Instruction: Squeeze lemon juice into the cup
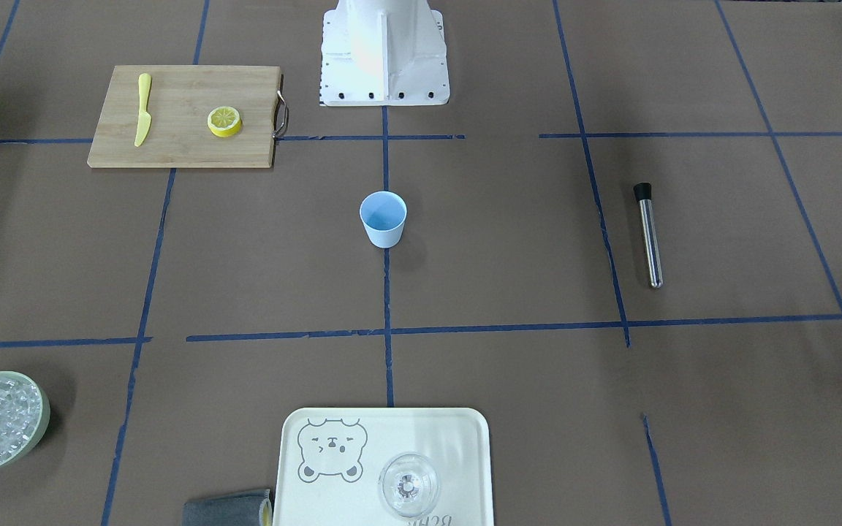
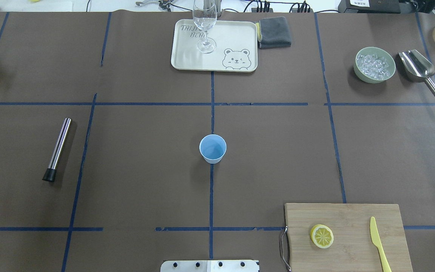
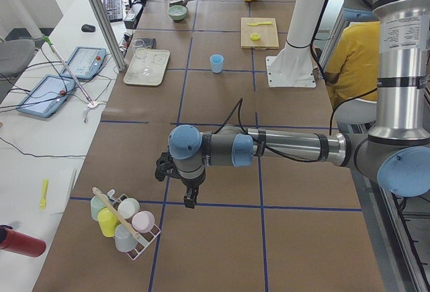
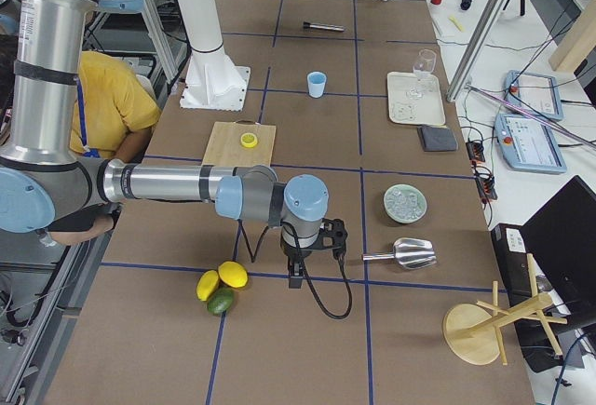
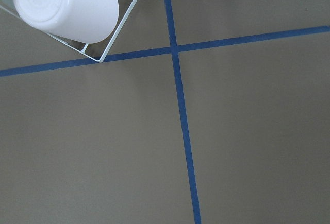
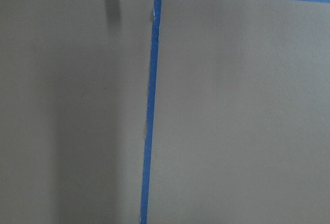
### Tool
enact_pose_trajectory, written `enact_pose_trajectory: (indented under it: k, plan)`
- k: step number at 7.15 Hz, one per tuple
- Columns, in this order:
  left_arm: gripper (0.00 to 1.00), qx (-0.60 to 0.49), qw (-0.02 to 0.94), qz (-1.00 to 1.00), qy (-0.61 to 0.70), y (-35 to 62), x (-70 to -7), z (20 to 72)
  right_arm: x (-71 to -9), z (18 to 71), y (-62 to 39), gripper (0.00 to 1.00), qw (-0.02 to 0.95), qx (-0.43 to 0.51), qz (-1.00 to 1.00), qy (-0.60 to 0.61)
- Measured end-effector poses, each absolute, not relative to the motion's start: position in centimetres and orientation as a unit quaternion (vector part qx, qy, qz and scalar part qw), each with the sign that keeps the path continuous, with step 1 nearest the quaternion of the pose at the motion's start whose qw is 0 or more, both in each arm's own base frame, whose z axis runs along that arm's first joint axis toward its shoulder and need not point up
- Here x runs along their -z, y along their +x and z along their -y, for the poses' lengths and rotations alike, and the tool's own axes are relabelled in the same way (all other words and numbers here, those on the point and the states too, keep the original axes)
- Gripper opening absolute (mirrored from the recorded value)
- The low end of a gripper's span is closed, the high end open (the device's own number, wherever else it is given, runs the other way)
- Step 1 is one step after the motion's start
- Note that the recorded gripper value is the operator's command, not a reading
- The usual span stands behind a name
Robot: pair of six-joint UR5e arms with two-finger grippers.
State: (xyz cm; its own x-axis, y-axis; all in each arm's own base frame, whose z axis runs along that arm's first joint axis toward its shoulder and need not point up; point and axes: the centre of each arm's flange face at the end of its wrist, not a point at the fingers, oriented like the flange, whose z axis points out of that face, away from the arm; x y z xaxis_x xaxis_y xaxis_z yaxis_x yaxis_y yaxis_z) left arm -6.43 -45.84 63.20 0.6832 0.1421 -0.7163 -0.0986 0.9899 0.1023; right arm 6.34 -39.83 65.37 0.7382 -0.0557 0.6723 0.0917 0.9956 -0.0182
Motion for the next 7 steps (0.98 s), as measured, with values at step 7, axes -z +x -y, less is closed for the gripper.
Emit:
enact_pose_trajectory:
  k: [7]
  plan:
    - [1.00, -0.065, 0.917, -0.393, 0.024, -6.4, -63.6, 45.7, -64.0, 40.9, 6.3, 1.00, 0.933, 0.057, 0.355, 0.013]
